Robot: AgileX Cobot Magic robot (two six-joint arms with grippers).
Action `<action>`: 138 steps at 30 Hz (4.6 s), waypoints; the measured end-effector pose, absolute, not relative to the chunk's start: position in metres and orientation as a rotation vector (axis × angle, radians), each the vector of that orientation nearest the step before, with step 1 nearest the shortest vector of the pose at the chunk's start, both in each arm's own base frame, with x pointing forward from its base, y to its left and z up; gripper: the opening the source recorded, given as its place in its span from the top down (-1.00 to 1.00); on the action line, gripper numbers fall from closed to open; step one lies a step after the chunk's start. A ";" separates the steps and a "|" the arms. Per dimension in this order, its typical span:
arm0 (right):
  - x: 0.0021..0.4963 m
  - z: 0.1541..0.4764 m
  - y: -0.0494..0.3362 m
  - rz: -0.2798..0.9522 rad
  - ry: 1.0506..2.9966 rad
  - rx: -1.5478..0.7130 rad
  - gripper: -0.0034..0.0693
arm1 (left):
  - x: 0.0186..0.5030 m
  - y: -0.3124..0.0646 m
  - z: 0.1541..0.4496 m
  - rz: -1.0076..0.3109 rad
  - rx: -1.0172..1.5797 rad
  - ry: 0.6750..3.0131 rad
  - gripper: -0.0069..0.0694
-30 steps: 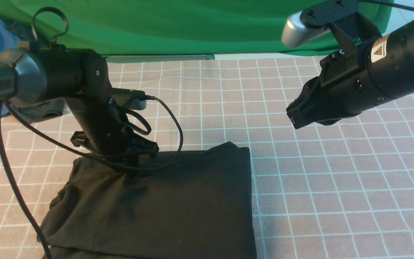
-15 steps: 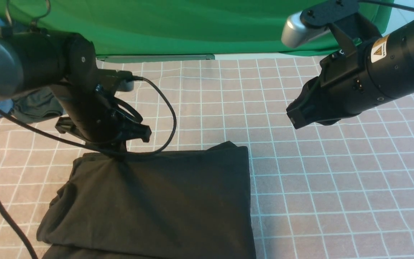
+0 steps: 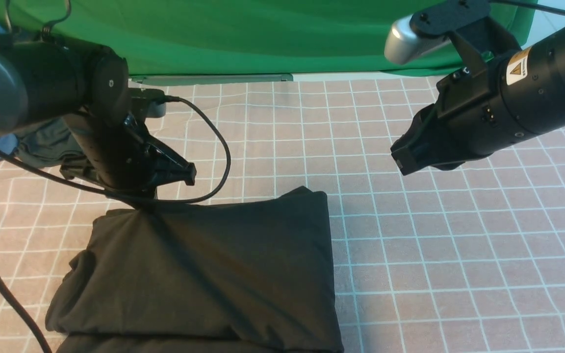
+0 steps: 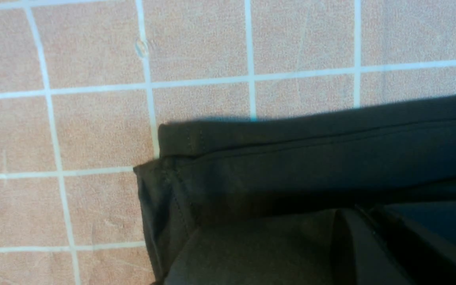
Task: Fold a long-sleeved shirt over a pink coffee tablecloth.
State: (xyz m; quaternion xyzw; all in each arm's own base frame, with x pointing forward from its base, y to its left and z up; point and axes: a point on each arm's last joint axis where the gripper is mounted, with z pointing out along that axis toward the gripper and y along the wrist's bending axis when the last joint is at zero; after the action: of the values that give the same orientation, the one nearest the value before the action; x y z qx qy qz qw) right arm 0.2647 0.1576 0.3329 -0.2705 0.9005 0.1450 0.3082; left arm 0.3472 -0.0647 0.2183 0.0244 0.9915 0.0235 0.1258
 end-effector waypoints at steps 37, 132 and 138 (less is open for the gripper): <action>0.341 0.179 0.224 0.510 2.692 -0.604 -0.72 | 0.181 -0.046 0.293 -0.300 -0.061 2.568 0.79; -0.005 0.367 -0.001 0.101 0.983 0.011 0.51 | 0.020 -0.015 0.357 -0.427 0.008 2.023 0.79; -0.005 0.367 -0.001 0.102 0.983 0.012 0.51 | 0.021 -0.015 0.357 -0.412 0.020 2.013 0.79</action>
State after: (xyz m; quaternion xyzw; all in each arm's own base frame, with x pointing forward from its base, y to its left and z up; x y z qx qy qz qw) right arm -0.0047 -0.0011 0.3667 0.0057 0.4719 0.0490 0.8803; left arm 0.0209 -0.0148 0.3573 0.0085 0.8386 -0.1717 0.5168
